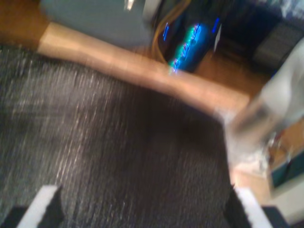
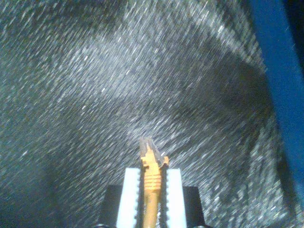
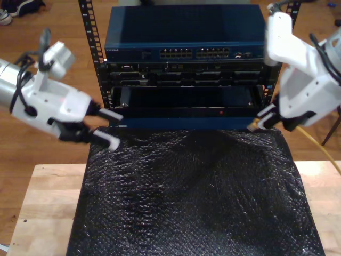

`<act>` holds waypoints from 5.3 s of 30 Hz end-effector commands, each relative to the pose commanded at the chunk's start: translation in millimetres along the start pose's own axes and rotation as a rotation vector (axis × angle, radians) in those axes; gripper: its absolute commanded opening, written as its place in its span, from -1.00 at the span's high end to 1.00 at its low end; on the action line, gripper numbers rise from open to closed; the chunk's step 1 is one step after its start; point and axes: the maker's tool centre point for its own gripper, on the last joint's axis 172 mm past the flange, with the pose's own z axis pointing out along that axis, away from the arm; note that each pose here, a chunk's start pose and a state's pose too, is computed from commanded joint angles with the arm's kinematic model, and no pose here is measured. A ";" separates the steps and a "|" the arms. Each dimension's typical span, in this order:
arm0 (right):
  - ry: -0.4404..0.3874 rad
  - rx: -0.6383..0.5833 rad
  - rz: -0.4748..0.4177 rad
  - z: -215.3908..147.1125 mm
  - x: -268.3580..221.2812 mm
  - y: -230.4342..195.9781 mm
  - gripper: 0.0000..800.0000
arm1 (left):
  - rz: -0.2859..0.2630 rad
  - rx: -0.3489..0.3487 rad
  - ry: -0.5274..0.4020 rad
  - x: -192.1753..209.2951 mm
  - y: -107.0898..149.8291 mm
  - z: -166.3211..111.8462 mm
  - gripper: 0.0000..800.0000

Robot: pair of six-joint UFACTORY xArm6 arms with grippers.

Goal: Grab the cable and plug it in

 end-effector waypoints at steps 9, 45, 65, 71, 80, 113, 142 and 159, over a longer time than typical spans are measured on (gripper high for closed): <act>-0.095 0.030 0.048 10.8 -32.2 -7.0 1.00 | 0.135 -0.009 -0.295 -70.8 28.5 -16.9 -0.99; -0.131 0.114 0.126 47.6 -58.1 -26.4 1.00 | 0.402 -0.145 -0.241 -327.5 194.7 9.7 -1.00; -0.138 0.133 0.129 55.1 -64.2 -34.3 1.00 | 0.375 -0.145 -0.229 -365.7 225.8 66.0 -1.00; -0.136 0.130 0.130 54.6 -63.4 -33.5 1.00 | 0.396 -0.124 -0.237 -372.6 225.9 74.0 -1.00; -0.131 0.125 0.126 52.7 -59.8 -30.6 1.00 | 0.423 -0.066 -0.301 -396.7 217.3 98.7 -1.00; -0.133 -0.169 -0.122 70.7 4.1 41.9 1.00 | 0.426 -0.053 -0.323 -403.5 211.9 107.1 -1.00; -0.162 -0.380 -0.164 124.5 -48.3 58.9 1.00 | 0.426 -0.053 -0.323 -403.5 211.9 107.1 -1.00; -0.201 -0.436 -0.247 140.5 -50.0 86.7 1.00 | 0.426 -0.053 -0.323 -403.5 211.9 107.1 -1.00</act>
